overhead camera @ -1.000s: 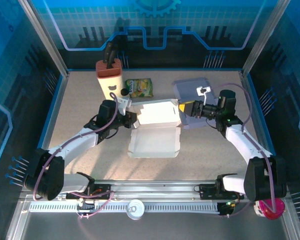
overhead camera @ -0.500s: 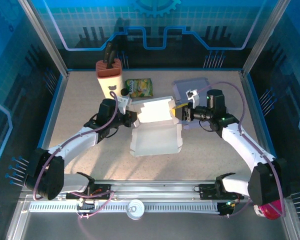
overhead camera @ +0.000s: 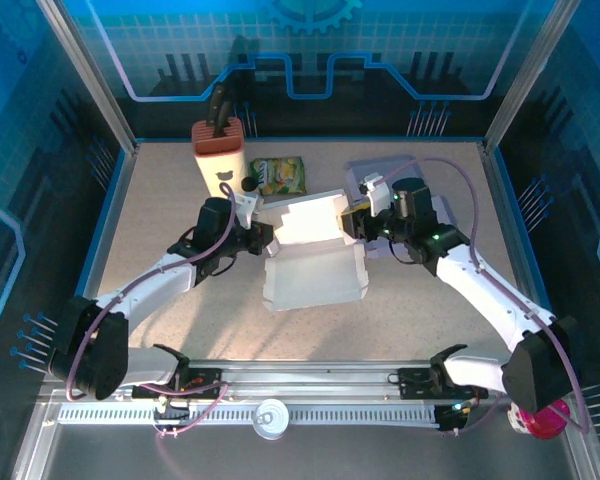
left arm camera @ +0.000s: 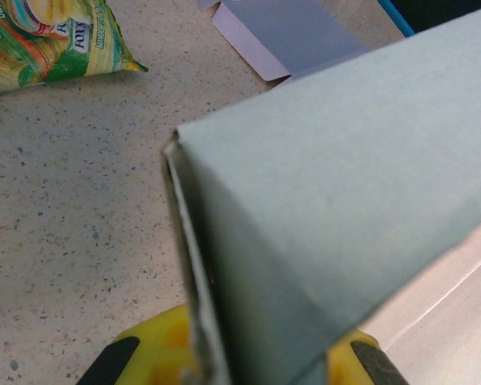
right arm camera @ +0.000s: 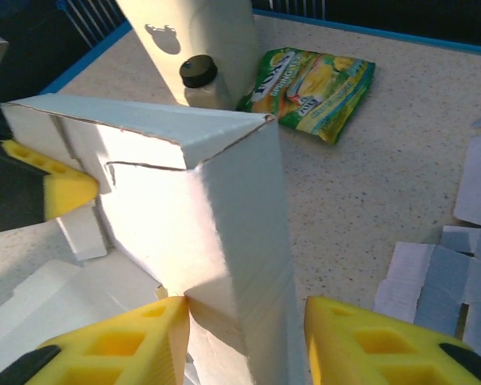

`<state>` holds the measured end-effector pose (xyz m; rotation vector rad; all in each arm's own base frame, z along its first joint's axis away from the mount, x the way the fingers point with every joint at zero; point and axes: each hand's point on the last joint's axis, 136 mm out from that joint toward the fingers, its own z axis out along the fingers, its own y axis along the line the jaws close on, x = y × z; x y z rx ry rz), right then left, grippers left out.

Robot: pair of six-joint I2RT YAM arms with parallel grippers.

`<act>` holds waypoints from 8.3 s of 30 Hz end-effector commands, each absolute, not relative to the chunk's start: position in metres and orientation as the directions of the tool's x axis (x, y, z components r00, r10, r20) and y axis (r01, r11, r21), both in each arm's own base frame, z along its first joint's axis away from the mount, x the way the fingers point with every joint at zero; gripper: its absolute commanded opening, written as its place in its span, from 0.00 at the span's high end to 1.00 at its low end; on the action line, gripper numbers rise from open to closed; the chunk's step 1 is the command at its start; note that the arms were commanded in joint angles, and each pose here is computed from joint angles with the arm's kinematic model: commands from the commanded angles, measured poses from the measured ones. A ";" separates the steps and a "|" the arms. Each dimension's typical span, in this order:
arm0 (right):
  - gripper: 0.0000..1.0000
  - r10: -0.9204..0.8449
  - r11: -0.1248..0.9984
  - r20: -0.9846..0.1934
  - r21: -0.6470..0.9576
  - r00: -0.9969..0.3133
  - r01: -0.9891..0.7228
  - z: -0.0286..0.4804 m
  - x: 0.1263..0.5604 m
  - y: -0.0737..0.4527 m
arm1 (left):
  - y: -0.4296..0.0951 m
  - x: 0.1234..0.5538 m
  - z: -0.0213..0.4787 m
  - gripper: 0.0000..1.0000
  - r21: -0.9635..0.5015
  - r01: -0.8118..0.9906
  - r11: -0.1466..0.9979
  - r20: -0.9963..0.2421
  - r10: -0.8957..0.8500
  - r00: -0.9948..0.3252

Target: Fold the paper box

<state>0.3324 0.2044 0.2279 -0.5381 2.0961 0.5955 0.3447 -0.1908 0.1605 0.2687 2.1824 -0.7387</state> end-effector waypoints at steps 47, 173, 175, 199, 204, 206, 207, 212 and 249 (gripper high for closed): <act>0.84 -0.212 0.945 -0.783 -0.012 -0.585 -0.326 0.200 0.377 0.190 | -0.204 0.350 0.180 1.00 -0.390 0.456 0.800 -0.777 -0.020 -0.629; 1.00 -0.065 0.960 -0.630 -0.251 -0.774 0.123 0.097 0.338 0.184 | -0.201 0.346 0.088 0.46 -0.227 0.066 0.972 -0.710 -0.119 -0.694; 1.00 -0.064 0.961 -0.630 -0.249 -0.774 0.124 0.097 0.339 0.183 | -0.198 0.345 0.086 0.45 -0.261 0.084 0.962 -0.694 -0.127 -0.708; 1.00 -0.067 0.966 -0.613 -0.237 -0.787 0.102 0.091 0.347 0.174 | -0.177 0.345 0.097 0.79 -0.612 0.237 0.755 -0.636 -0.291 -0.715; 1.00 -0.070 0.968 -0.613 -0.234 -0.787 0.096 0.091 0.347 0.175 | -0.181 0.344 0.091 0.79 -0.620 0.276 0.735 -0.649 -0.282 -0.707; 1.00 -0.069 0.967 -0.613 -0.234 -0.787 0.097 0.091 0.347 0.174 | -0.181 0.343 0.088 0.75 -0.627 0.279 0.727 -0.647 -0.286 -0.707; 1.00 -0.070 0.968 -0.612 -0.233 -0.788 0.096 0.090 0.347 0.174 | -0.182 0.343 0.086 0.74 -0.626 0.279 0.728 -0.644 -0.282 -0.711; 1.00 -0.072 0.969 -0.612 -0.231 -0.788 0.091 0.091 0.348 0.176 | -0.183 0.348 0.074 0.72 -0.613 0.268 0.743 -0.632 -0.258 -0.731; 1.00 -0.113 0.972 -0.635 -0.231 -0.764 0.048 0.100 0.347 0.189 | -0.197 0.365 0.064 0.68 -0.382 0.256 0.888 -0.677 -0.080 -0.731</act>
